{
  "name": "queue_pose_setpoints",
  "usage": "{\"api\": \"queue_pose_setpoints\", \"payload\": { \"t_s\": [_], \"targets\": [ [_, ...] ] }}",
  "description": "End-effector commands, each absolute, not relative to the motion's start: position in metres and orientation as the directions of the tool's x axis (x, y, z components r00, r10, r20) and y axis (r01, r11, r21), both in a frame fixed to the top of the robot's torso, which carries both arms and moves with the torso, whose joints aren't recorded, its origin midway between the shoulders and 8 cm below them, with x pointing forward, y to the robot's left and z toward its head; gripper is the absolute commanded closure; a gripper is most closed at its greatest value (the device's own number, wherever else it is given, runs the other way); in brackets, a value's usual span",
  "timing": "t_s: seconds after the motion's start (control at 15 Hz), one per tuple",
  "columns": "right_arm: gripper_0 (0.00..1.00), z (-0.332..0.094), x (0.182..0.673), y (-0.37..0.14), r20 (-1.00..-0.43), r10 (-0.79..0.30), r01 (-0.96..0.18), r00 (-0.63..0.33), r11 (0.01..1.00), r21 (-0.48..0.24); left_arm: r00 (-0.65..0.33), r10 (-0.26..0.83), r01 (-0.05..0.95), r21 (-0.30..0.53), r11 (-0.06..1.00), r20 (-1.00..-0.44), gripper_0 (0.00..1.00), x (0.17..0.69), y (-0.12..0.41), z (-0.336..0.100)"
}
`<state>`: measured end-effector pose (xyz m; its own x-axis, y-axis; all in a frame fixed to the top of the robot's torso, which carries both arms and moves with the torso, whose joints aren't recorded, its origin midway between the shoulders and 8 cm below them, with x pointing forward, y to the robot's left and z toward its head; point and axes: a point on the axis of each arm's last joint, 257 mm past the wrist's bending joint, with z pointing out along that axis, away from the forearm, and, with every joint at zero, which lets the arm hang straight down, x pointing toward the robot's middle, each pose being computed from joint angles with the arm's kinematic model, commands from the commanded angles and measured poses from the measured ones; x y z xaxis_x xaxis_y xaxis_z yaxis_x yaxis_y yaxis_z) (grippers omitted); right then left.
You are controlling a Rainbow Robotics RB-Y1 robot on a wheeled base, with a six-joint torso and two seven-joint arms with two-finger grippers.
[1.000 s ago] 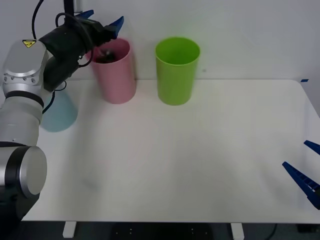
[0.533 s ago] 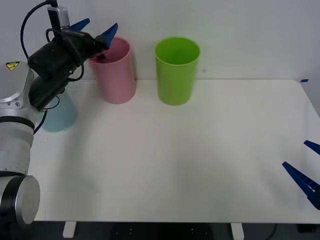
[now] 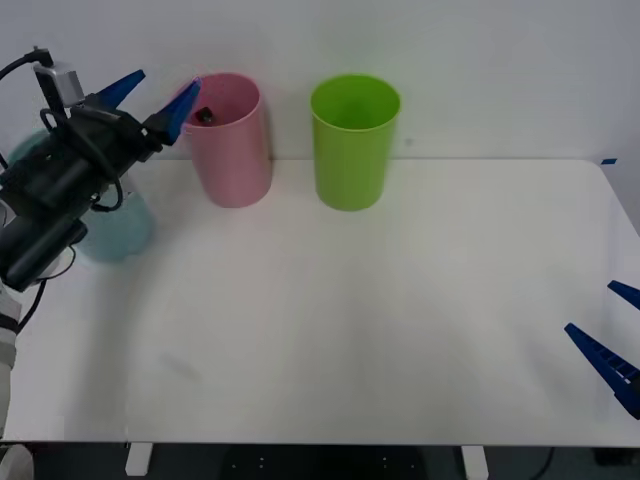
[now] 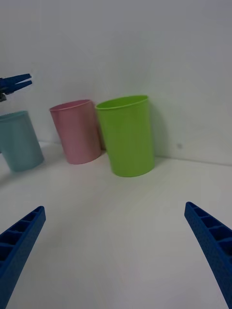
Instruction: Grasp the object on the table and drop it into the matching bin: aluminum can to the light blue bin, PET bottle to the pink bin.
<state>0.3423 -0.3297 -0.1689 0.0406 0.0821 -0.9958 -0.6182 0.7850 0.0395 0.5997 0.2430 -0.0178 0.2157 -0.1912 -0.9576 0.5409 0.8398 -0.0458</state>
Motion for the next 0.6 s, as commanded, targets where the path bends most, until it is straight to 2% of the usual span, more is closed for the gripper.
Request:
{"api": "queue_pose_setpoints", "payload": {
  "t_s": [0.07,0.6],
  "targets": [
    [0.0,-0.169,0.342,-0.33,-0.996,0.082,-0.618,0.041,0.785,0.039,0.219,-0.184,0.556,-0.033,0.83,-0.958,0.0,0.573,0.26,-0.025],
    [0.0,-0.169,0.342,-0.33,-0.996,0.082,-0.618,0.041,0.785,0.039,0.202,-0.1,0.592,0.04,0.805,-0.974,0.0,0.5,0.307,-0.064]
  ]
}}
